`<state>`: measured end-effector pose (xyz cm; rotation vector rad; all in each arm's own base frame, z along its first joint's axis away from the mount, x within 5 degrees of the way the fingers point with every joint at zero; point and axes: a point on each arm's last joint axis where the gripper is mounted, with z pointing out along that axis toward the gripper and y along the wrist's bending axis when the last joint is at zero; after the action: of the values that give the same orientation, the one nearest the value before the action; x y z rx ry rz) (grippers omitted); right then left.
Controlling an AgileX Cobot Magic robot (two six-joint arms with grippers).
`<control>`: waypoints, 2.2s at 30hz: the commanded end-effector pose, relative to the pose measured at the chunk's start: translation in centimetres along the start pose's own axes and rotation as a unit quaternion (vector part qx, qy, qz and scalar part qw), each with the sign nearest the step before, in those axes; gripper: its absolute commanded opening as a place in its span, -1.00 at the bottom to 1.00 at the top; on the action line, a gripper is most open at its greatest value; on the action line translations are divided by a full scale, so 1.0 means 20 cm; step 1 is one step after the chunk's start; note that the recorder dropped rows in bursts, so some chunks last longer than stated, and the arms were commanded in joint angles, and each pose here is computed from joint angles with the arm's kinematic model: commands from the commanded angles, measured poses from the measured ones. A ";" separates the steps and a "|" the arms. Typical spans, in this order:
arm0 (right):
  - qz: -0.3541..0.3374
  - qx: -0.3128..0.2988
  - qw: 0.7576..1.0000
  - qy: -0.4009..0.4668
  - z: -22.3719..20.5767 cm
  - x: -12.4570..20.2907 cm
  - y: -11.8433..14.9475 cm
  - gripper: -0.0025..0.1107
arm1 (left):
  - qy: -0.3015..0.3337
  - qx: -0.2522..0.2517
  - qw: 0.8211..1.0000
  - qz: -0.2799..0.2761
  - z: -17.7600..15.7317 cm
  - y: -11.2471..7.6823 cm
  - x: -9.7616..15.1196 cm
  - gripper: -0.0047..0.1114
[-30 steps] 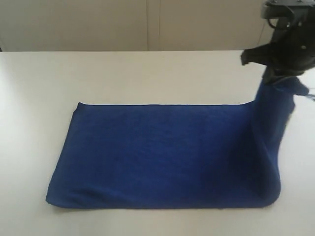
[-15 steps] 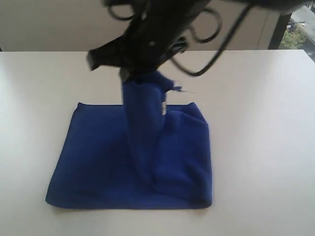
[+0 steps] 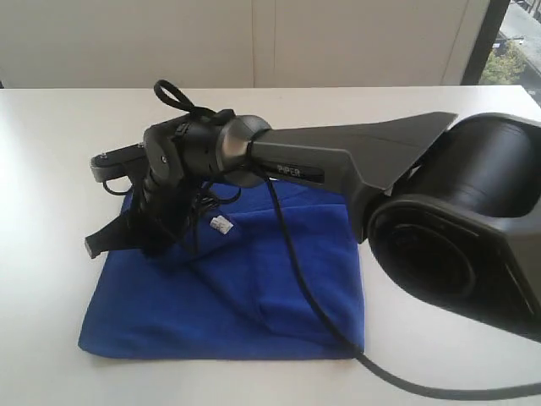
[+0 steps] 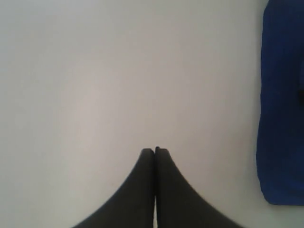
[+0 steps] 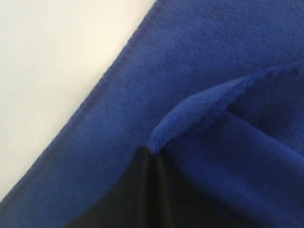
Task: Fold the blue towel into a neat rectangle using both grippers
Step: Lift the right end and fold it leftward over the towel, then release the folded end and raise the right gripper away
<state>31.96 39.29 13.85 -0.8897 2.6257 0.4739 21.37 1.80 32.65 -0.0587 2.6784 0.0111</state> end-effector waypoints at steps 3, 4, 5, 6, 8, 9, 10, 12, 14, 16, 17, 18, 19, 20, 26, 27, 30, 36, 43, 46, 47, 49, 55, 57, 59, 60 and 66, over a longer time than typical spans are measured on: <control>-0.028 0.018 0.999 0.016 -0.23 -0.05 0.02 -0.96 | -0.004 0.001 1.000 -0.002 -0.02 0.00 0.00 -0.92; -0.033 0.020 0.999 0.013 -0.30 -0.07 0.03 -0.96 | -0.004 0.001 1.000 -0.002 -0.02 0.00 0.00 -0.92; -0.038 0.020 0.999 0.015 -0.37 -0.08 0.05 -0.96 | -0.004 0.001 1.000 -0.002 -0.02 0.00 0.00 -0.92; -0.047 0.016 0.999 0.011 -0.43 -0.09 0.06 -0.96 | -0.004 0.001 1.000 -0.002 -0.02 0.00 0.00 -0.92; -0.056 0.004 0.998 -0.001 -0.52 -0.11 0.09 -0.96 | -0.004 0.001 1.000 -0.001 -0.02 0.00 0.00 -0.92; -0.060 -0.002 0.998 -0.008 -0.53 -0.12 0.11 -0.96 | -0.004 0.001 1.000 -0.001 -0.02 0.00 0.00 -0.92; -0.061 -0.005 0.998 -0.014 -0.53 -0.13 0.12 -0.96 | -0.004 0.001 1.000 -0.001 -0.02 0.00 0.00 -0.92; -0.063 -0.011 0.998 -0.024 -0.46 -0.13 0.14 -0.96 | -0.004 0.001 1.000 -0.001 -0.02 0.00 0.00 -0.92; -0.059 -0.016 0.998 -0.022 -0.35 -0.12 0.15 -0.96 | -0.004 0.001 1.000 -0.001 -0.02 0.00 0.00 -0.92; -0.060 -0.020 0.998 -0.022 -0.23 -0.10 0.14 -0.96 | -0.004 0.001 1.000 -0.001 -0.02 0.00 0.00 -0.92; -0.063 -0.024 0.997 -0.025 -0.18 -0.10 0.15 -0.96 | -0.004 0.001 1.000 -0.001 -0.02 0.00 0.00 -0.92; -0.063 -0.025 0.997 -0.026 -0.14 -0.09 0.15 -0.96 | -0.004 0.001 1.000 -0.001 -0.02 0.00 0.00 -0.92; -0.061 -0.025 0.997 -0.029 -0.09 -0.08 0.15 -0.96 | -0.004 0.001 1.000 -0.001 -0.02 0.00 0.00 -0.92; -0.061 -0.025 0.997 -0.030 -0.06 -0.08 0.15 -0.95 | -0.004 0.001 1.000 -0.001 -0.02 0.00 0.00 -0.92; -0.059 -0.032 0.997 -0.041 -0.08 -0.09 0.17 -0.49 | -0.004 0.001 1.000 -0.001 -0.02 0.00 0.00 -0.92; -0.060 -0.034 0.997 -0.044 -0.11 -0.10 0.18 -0.33 | -0.004 0.001 1.000 -0.001 -0.02 0.00 0.00 -0.92; -0.065 -0.038 0.996 -0.050 -0.24 -0.13 0.20 0.06 | -0.004 0.001 1.000 -0.001 -0.02 0.00 0.00 -0.92; -0.080 0.010 0.996 -0.046 -0.50 -0.18 0.08 0.04 | -0.004 0.001 1.000 -0.001 -0.02 0.00 0.00 -0.92; -0.087 0.156 0.983 0.050 -0.41 -0.12 -0.38 -0.75 | -0.004 0.001 1.000 -0.001 -0.02 0.00 0.00 -0.92; -0.069 0.179 0.978 0.076 -0.37 -0.08 -0.55 -0.96 | -0.004 0.001 1.000 -0.001 -0.02 0.00 0.00 -0.92; -0.062 0.181 0.978 0.082 -0.35 -0.06 -0.59 -0.96 | -0.004 0.001 1.000 -0.001 -0.02 0.00 0.00 -0.92; -0.045 0.182 0.978 0.088 -0.35 -0.05 -0.66 -0.96 | -0.004 0.001 1.000 -0.001 -0.02 0.00 0.00 -0.92; -0.040 0.108 0.990 0.079 -0.40 -0.04 -0.80 -0.96 | -0.004 0.001 1.000 -0.001 -0.02 0.00 0.00 -0.92; -0.024 0.074 0.995 0.068 -0.41 -0.04 -0.84 -0.96 | -0.004 0.001 1.000 -0.001 -0.02 0.00 0.00 -0.92; -0.007 0.064 0.996 0.062 -0.43 -0.03 -0.90 -0.96 | -0.004 0.001 1.000 -0.001 -0.02 0.00 0.00 -0.92; -0.002 0.063 0.996 0.060 -0.44 -0.03 -0.93 -0.96 | -0.004 0.001 1.000 -0.001 -0.02 0.00 0.00 -0.92; -0.005 0.069 0.996 0.059 -0.45 0.05 -1.10 -0.96 | -0.017 -0.004 1.000 0.017 -0.02 0.00 -0.01 -0.92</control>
<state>43.07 19.56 17.17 -0.8933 2.7473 0.2282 21.37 1.83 32.65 -0.0517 2.6789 0.0180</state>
